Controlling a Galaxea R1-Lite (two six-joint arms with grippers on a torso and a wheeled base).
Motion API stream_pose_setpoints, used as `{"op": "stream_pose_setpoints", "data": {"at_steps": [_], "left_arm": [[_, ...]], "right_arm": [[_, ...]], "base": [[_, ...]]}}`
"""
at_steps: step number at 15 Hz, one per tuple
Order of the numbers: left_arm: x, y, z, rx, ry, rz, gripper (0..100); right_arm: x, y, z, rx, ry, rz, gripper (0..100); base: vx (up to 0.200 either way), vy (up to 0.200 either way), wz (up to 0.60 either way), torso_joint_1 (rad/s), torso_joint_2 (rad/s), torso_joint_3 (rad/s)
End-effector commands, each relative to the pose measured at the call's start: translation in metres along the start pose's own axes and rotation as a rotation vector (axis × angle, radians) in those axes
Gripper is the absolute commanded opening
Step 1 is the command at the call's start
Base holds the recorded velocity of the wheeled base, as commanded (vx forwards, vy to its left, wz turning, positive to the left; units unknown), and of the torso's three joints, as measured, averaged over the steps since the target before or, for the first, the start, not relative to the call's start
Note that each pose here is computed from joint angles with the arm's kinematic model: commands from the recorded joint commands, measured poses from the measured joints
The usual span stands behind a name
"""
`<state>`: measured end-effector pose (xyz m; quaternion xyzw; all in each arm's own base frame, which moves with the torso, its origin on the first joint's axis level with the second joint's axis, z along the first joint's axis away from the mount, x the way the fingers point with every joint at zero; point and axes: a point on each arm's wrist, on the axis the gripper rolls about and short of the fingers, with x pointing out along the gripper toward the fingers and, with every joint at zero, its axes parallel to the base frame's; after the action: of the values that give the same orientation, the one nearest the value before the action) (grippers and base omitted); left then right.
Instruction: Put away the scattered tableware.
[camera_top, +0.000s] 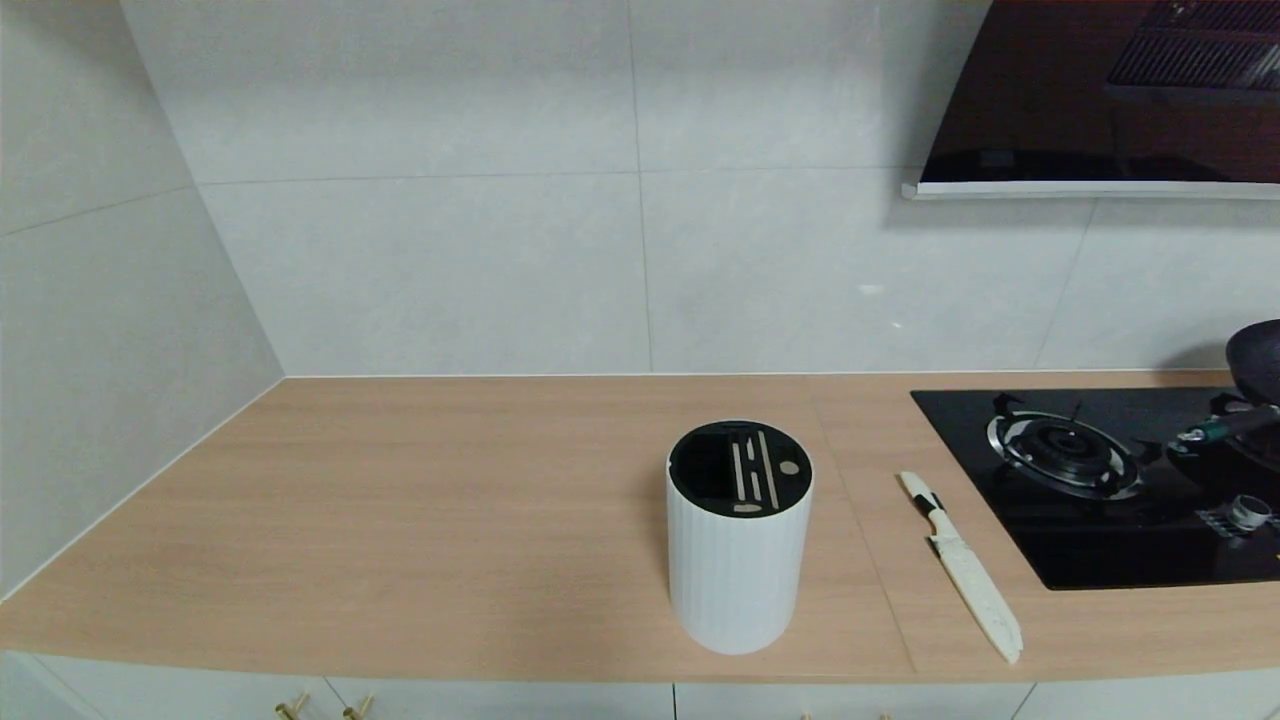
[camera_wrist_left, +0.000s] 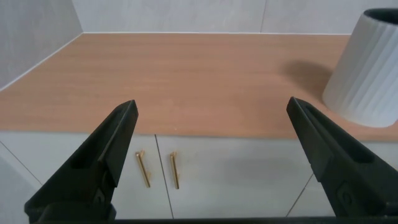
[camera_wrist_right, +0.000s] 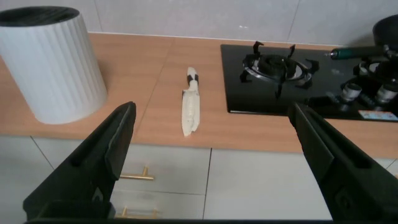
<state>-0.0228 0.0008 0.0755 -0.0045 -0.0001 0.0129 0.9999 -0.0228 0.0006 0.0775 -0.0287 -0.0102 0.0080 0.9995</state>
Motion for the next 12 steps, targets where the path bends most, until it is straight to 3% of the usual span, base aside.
{"op": "stream_pose_setpoints", "data": {"at_steps": [1, 10, 11, 12], "left_arm": [[0.0, 0.0, 0.0, 0.0, 0.0, 0.0, 100], [0.0, 0.0, 0.0, 0.0, 0.0, 0.0, 100], [0.0, 0.0, 0.0, 0.0, 0.0, 0.0, 100], [0.0, 0.0, 0.0, 0.0, 0.0, 0.0, 100]], "right_arm": [[0.0, 0.0, 0.0, -0.001, 0.002, 0.0, 100], [0.0, 0.0, 0.003, -0.032, -0.009, 0.0, 100], [-0.004, -0.001, 0.028, -0.024, -0.064, 0.01, 100], [0.0, -0.003, 0.044, -0.018, -0.042, 0.048, 100]], "base": [[0.0, 0.0, 0.0, 0.061, -0.09, -0.051], [0.0, 0.0, 0.0, 0.0, 0.0, 0.0], [0.0, 0.0, 0.0, 0.0, 0.0, 0.0], [0.0, 0.0, 0.0, 0.0, 0.0, 0.0]]}}
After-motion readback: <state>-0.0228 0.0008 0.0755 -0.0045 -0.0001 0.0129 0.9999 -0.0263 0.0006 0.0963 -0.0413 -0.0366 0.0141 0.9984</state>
